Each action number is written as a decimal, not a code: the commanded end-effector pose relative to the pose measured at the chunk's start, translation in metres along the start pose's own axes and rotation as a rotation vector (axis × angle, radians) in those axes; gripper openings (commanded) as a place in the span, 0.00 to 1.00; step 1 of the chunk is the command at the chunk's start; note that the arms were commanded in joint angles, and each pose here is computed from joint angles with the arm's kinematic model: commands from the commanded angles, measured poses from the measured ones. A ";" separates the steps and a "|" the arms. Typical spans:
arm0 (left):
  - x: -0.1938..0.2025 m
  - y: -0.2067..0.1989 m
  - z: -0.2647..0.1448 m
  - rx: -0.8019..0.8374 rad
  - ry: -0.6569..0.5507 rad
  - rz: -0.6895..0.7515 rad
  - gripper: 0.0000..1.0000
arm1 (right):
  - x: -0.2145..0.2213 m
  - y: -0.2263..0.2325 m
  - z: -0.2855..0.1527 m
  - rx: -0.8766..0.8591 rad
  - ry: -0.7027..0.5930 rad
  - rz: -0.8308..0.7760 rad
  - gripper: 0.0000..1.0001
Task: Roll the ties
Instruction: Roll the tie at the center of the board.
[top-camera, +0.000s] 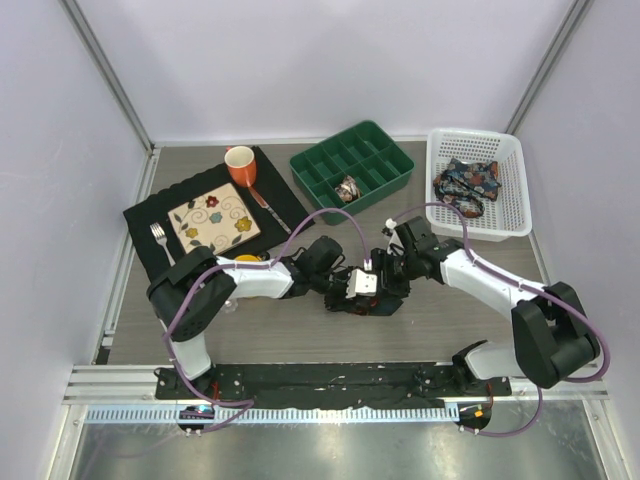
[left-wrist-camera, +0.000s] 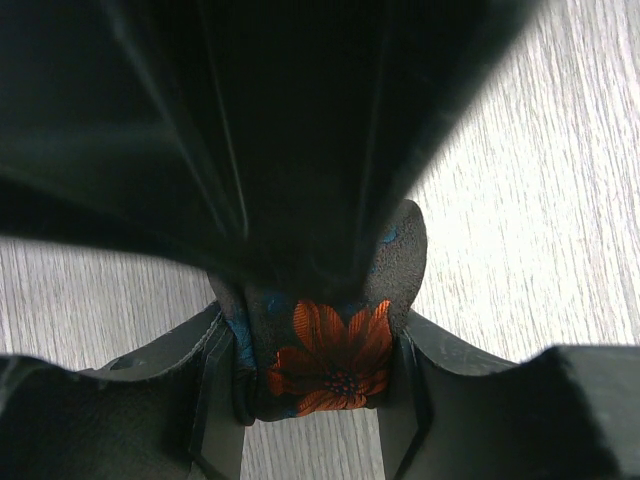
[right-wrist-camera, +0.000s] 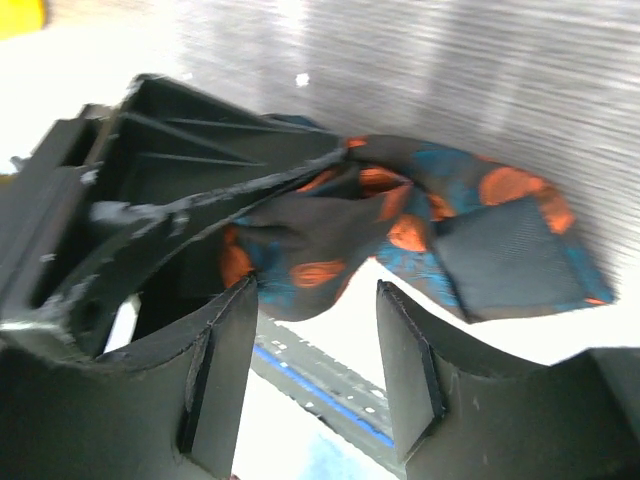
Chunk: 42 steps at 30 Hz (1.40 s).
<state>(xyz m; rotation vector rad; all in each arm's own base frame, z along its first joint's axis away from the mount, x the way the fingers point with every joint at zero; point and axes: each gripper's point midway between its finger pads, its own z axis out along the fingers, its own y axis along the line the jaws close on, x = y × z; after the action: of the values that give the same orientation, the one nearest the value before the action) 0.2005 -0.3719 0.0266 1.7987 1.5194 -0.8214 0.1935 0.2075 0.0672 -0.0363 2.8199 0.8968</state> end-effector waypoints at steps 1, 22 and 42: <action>0.039 -0.017 -0.004 0.033 0.143 -0.068 0.41 | -0.007 0.026 -0.001 -0.120 0.010 0.006 0.57; -0.027 -0.002 -0.014 0.036 -0.138 -0.131 0.86 | 0.027 -0.077 0.024 0.244 0.120 0.123 0.01; -0.039 0.008 0.000 0.022 -0.096 0.052 0.81 | 0.022 -0.093 0.042 0.295 0.153 0.142 0.01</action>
<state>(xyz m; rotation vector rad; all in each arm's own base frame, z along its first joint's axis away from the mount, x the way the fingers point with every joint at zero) 0.2031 -0.3878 0.0501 1.7117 1.5016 -0.9452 0.1900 0.1933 0.0168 0.1510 3.0467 0.8617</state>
